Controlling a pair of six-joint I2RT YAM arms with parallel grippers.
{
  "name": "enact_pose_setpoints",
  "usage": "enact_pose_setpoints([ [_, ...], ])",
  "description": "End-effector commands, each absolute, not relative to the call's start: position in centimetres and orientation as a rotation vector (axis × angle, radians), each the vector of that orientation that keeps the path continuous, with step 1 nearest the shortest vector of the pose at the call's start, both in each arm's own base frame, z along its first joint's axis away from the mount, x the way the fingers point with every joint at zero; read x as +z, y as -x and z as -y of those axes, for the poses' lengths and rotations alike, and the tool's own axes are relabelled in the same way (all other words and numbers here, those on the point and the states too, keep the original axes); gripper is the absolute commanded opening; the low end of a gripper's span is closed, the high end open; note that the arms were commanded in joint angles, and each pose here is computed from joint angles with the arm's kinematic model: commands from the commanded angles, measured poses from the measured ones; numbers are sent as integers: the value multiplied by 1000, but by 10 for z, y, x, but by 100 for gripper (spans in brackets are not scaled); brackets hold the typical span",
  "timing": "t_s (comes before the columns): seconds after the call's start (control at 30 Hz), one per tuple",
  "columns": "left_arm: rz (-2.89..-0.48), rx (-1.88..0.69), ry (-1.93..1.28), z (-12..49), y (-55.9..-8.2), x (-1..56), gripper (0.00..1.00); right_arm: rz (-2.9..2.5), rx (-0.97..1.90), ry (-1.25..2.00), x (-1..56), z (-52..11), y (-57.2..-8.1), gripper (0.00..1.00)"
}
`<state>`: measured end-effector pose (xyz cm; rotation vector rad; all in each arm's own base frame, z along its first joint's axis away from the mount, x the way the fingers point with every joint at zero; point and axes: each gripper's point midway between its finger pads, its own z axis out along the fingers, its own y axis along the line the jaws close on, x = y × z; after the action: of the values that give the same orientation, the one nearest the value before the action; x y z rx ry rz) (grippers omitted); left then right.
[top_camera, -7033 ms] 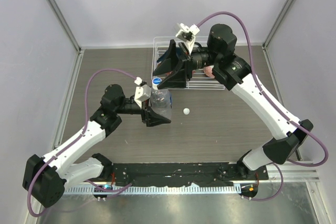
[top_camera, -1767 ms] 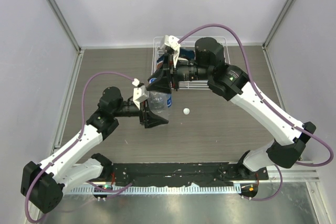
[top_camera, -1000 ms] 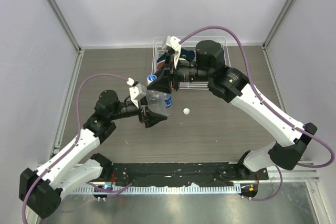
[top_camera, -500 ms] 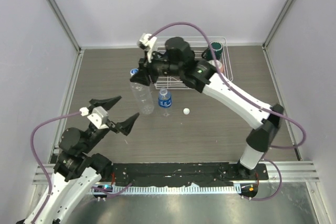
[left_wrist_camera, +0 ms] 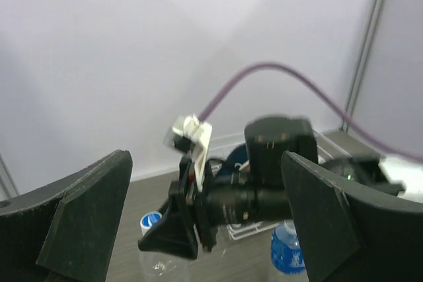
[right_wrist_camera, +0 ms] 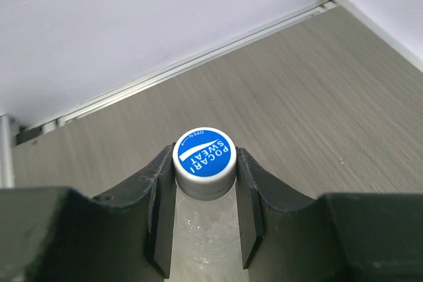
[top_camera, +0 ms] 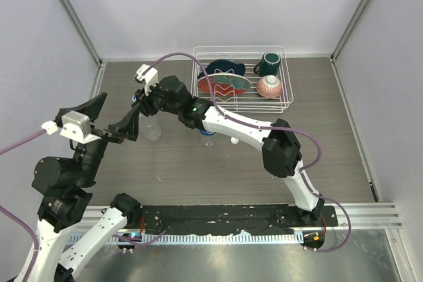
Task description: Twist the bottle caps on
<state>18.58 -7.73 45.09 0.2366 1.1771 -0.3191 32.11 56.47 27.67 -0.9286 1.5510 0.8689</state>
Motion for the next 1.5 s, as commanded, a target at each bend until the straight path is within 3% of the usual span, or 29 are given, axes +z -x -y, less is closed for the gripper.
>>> enact_pose_setpoints([
  [0.0,-1188,-288,-144,63,-190,478,100,-1397,835,688,315,-576,-348,1],
  [0.47,-1279,-316,-118,70,-201,474,100,-1487,787,651,242,-589,-352,2],
  [0.57,-1296,-306,-125,70,-203,470,100,-1509,777,669,232,-590,-352,10],
  [0.7,-1312,-297,-126,71,-207,466,100,-1529,767,672,223,-588,-351,30],
  [0.9,-1315,-299,-129,73,-209,464,100,-1551,751,685,215,-586,-351,46],
  [1.47,-1304,-276,-139,73,-212,461,100,-1554,766,780,227,-592,-342,73],
])
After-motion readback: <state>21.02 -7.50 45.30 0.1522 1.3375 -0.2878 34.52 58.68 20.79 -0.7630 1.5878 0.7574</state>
